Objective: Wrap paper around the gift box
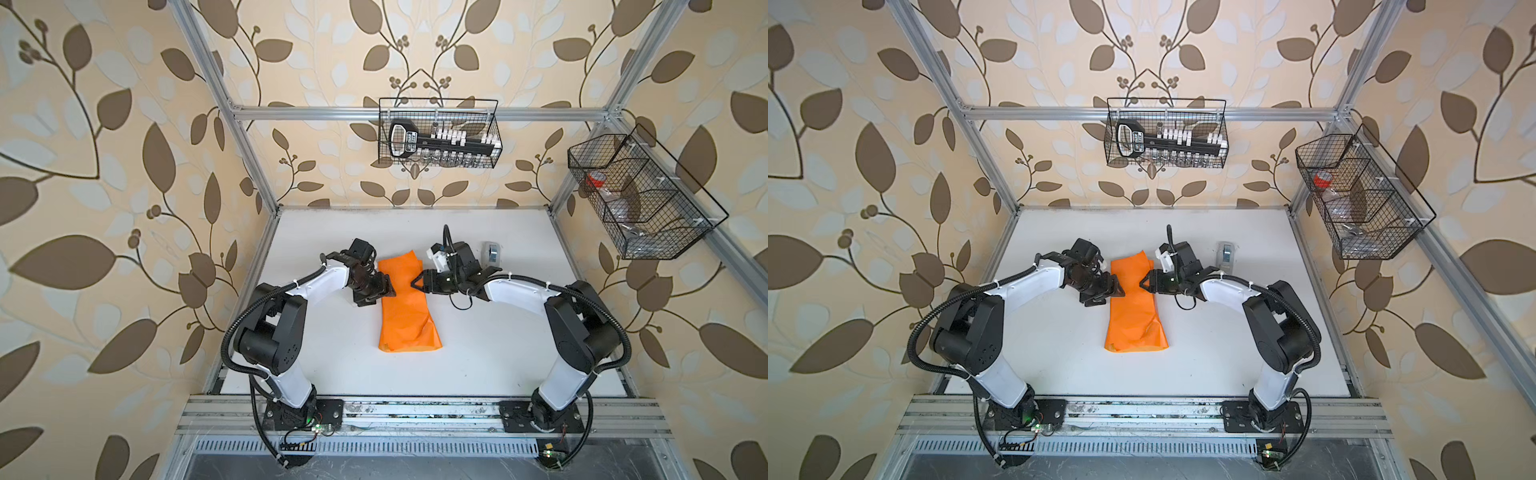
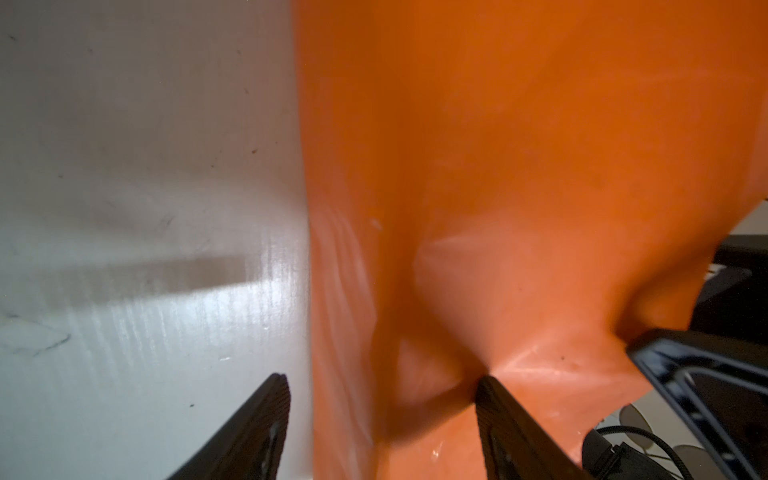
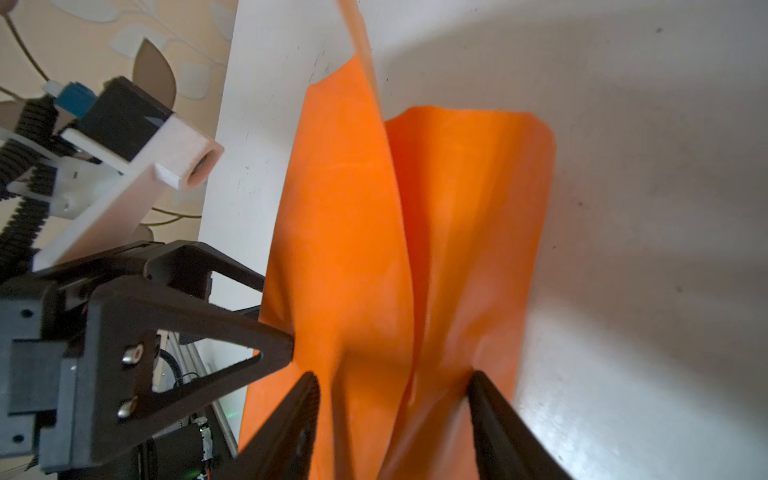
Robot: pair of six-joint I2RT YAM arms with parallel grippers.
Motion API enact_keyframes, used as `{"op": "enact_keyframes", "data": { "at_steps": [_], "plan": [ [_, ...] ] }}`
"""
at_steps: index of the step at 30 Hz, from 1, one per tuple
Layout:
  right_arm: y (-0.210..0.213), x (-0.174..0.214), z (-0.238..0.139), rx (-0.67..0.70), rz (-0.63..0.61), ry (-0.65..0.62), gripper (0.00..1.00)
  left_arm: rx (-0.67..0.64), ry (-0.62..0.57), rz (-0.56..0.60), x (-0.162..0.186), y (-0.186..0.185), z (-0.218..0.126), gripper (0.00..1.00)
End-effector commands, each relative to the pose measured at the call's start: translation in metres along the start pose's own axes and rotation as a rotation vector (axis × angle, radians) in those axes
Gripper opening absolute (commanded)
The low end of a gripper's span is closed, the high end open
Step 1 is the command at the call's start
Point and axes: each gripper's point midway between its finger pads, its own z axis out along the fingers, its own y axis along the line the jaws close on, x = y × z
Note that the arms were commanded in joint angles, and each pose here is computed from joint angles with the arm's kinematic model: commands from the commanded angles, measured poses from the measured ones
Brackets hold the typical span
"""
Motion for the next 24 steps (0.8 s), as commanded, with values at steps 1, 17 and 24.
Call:
{"op": "enact_keyframes", "data": {
  "at_steps": [1, 17, 24],
  "plan": [
    [0.004, 0.000, 0.007, -0.002, 0.002, 0.012, 0.48, -0.047, 0.038, 0.017, 0.008, 0.001, 0.005, 0.73],
    [0.002, 0.008, 0.003, 0.022, 0.015, 0.002, 0.20, 0.069, 0.024, 0.101, 0.000, -0.052, -0.008, 0.82],
    [-0.004, 0.011, 0.003, 0.029, 0.029, -0.003, 0.16, -0.062, 0.035, 0.093, -0.002, -0.029, -0.005, 0.85]
  ]
}}
